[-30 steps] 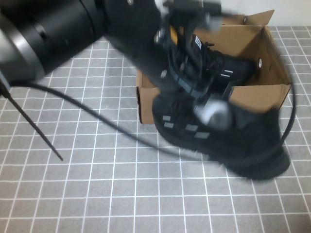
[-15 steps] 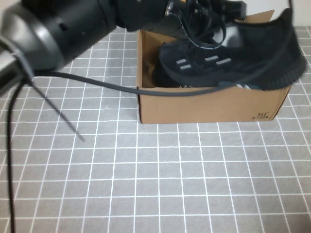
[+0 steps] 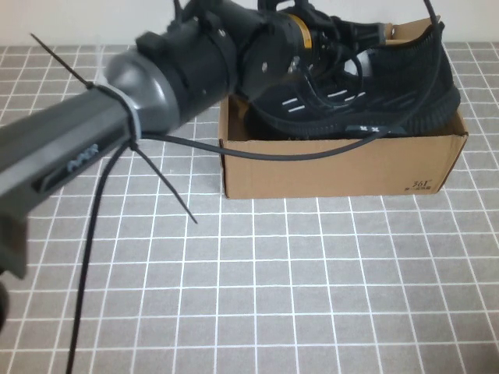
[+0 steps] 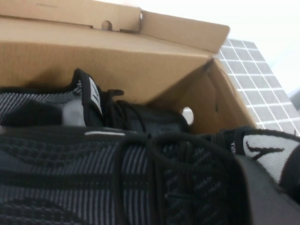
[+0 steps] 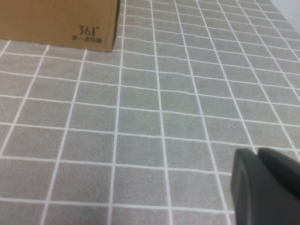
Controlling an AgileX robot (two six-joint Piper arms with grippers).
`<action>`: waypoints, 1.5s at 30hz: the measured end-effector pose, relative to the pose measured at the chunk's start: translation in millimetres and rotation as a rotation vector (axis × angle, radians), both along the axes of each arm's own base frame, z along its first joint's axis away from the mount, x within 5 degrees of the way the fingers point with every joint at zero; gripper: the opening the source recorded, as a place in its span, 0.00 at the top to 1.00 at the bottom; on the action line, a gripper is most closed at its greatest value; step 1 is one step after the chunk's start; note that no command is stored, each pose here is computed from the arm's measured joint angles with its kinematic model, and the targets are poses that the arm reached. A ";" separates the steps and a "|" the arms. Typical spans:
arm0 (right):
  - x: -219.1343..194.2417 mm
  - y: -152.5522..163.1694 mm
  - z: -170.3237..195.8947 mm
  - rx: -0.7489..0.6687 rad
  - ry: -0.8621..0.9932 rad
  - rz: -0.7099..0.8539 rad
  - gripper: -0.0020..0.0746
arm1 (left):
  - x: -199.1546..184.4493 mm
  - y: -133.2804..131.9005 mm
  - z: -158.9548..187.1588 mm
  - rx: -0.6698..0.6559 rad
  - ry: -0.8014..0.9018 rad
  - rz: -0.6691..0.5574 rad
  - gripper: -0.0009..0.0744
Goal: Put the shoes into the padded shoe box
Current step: Place the shoe in the shoe box
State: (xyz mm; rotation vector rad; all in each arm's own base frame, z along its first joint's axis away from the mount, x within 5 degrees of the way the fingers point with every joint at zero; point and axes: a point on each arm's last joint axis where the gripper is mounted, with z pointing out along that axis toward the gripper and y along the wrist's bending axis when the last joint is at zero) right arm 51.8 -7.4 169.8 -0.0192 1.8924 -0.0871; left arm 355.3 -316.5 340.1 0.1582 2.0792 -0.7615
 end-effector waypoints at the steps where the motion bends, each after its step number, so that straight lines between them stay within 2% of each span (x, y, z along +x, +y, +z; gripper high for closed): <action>1: 0.0 0.0 0.0 0.000 0.000 0.000 0.98 | 2.3 -1.2 -3.3 -0.002 -0.005 0.007 0.98; 17: 0.0 0.0 0.0 0.000 0.000 0.000 0.98 | 14.5 -7.4 -23.3 -0.001 -0.027 0.043 0.98; 27: 0.0 0.0 0.0 0.000 0.000 0.000 0.98 | 24.9 -14.0 -50.4 -0.009 0.012 0.052 0.98; 36: 0.0 0.0 0.0 0.000 0.000 0.000 0.98 | 26.2 -16.0 -52.5 -0.028 0.006 0.045 0.98; 39: 0.0 0.0 0.0 0.000 0.000 0.000 0.98 | 26.3 -16.2 -52.2 -0.032 0.004 0.044 0.94; 45: 0.0 0.0 0.0 0.000 0.000 0.000 0.98 | 24.5 -14.8 -44.6 -0.045 -0.009 0.042 0.70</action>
